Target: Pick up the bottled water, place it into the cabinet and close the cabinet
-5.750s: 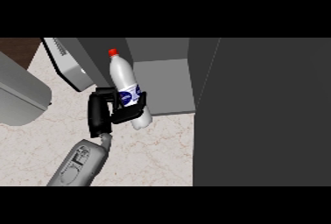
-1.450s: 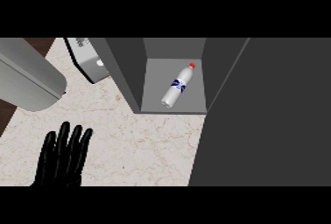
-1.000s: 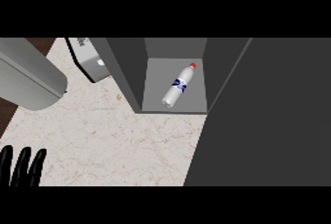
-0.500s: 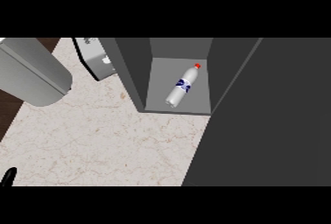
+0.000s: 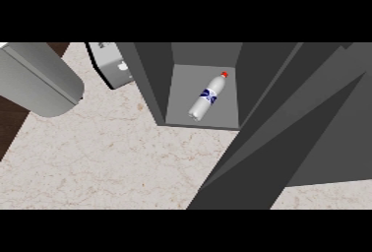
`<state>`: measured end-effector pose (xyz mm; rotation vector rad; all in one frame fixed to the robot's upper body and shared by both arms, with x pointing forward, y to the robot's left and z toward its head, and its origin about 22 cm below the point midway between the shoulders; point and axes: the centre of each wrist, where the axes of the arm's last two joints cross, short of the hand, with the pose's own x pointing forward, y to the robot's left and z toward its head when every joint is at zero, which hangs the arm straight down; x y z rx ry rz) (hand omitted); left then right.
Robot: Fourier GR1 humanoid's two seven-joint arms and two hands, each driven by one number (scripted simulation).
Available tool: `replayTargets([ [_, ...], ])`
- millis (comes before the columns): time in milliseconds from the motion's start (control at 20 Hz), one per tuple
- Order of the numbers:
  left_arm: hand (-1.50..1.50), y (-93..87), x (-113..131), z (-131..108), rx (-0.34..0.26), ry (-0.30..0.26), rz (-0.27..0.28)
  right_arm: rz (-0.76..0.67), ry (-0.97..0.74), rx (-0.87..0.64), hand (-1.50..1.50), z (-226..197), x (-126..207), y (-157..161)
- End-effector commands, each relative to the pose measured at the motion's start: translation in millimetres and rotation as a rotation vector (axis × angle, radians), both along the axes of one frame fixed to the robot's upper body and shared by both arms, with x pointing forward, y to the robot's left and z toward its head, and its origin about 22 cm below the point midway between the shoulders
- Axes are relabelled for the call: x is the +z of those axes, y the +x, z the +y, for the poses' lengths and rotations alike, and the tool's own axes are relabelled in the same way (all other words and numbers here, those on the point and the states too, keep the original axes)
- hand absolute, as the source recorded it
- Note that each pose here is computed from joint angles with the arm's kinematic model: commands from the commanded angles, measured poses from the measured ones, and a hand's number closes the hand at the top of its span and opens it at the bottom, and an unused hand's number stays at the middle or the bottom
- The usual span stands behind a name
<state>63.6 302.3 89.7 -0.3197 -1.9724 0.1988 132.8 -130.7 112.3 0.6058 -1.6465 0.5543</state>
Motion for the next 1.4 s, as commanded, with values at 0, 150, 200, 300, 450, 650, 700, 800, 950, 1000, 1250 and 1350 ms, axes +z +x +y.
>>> replayTargets([
  [0, -1.50, -17.2, 4, 12, -0.008, -0.036, -0.018, 0.027, 0.062, 0.048, 1.50, 28, 18, 20],
  [150, -1.50, -20.6, 19, 24, -0.002, -0.032, -0.029, 0.034, 0.086, 0.022, 1.50, 31, 32, 50],
  [200, -1.50, -24.3, -1, 33, 0.028, -0.033, -0.002, 0.046, 0.082, 0.033, 1.50, 40, 41, 50],
  [300, -1.50, -26.5, 19, 30, 0.000, -0.021, -0.016, 0.048, 0.100, -0.003, 1.50, 46, 28, 82],
  [450, -1.50, -27.3, 19, 45, 0.018, -0.036, -0.019, 0.099, 0.162, 0.010, 1.50, 49, 41, 105],
  [650, -1.50, -48.1, 23, 59, 0.030, -0.031, -0.027, 0.115, 0.190, 0.014, 1.50, 37, 42, 140],
  [700, -1.50, -43.6, 5, 51, 0.035, -0.053, -0.010, 0.108, 0.205, -0.005, 1.50, 31, 63, 160],
  [800, -1.50, -54.9, 9, 46, 0.034, -0.040, -0.002, 0.132, 0.185, -0.019, 1.50, 20, 44, 178],
  [950, -1.50, -49.8, 13, 56, 0.034, -0.043, -0.024, 0.136, 0.167, 0.033, 1.50, 21, 51, 203],
  [1000, -1.50, -50.7, 25, 70, 0.048, -0.036, -0.045, 0.122, 0.153, 0.014, 1.50, 20, 46, 205],
  [1250, -1.50, -59.6, 19, 70, 0.049, -0.034, -0.013, 0.103, 0.111, 0.041, 1.50, 23, 55, 234],
  [1350, -1.50, -66.5, 32, 59, 0.038, -0.038, -0.031, 0.110, 0.114, 0.054, 1.50, 12, 53, 242],
])
